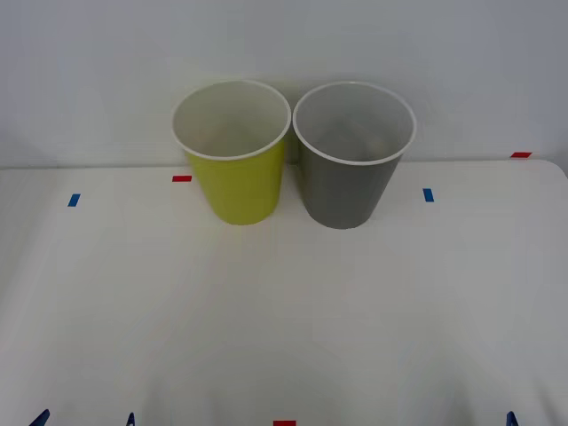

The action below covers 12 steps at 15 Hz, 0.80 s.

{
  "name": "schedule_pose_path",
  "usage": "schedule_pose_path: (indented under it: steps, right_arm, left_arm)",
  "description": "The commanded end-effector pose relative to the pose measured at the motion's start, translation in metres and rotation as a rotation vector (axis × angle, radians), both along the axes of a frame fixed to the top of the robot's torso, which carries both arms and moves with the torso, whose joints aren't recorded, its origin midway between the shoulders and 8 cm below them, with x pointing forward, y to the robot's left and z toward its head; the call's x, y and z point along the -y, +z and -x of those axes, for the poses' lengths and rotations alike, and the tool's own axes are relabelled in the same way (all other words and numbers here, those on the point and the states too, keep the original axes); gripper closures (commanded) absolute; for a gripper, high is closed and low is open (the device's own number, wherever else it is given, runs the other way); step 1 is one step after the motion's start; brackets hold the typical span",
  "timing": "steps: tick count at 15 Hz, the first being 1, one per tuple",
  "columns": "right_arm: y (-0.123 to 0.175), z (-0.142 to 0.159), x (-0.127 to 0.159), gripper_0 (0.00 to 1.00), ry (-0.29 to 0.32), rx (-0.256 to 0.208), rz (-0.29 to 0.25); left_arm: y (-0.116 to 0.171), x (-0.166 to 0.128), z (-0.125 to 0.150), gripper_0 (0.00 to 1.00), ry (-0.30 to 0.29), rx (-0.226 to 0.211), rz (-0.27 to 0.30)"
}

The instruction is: Put cans in the gray bin and PET bottles in the light green bin.

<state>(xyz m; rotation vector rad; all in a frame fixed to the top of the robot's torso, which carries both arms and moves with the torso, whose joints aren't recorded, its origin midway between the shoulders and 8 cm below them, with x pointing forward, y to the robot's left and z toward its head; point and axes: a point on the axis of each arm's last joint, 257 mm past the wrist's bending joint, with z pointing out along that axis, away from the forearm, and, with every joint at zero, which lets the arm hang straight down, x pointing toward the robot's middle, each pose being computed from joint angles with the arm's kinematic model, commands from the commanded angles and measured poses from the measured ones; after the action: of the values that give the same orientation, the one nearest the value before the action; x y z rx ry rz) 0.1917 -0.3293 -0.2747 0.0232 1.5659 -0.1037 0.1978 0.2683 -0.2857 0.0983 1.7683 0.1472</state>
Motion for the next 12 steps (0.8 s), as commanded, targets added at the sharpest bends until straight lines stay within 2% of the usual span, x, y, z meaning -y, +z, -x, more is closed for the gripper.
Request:
schedule_pose_path:
  steps: [1,12]
  right_arm:
    - [0.0000,0.0000,0.0000,0.00,0.000,0.000,0.000]
    - [0.0000,0.0000,0.0000,0.00,0.000,0.000,0.000]
  left_arm:
    - [0.0000,0.0000,0.0000,0.00,0.000,0.000,0.000]
    - [0.0000,0.0000,0.0000,0.00,0.000,0.000,0.000]
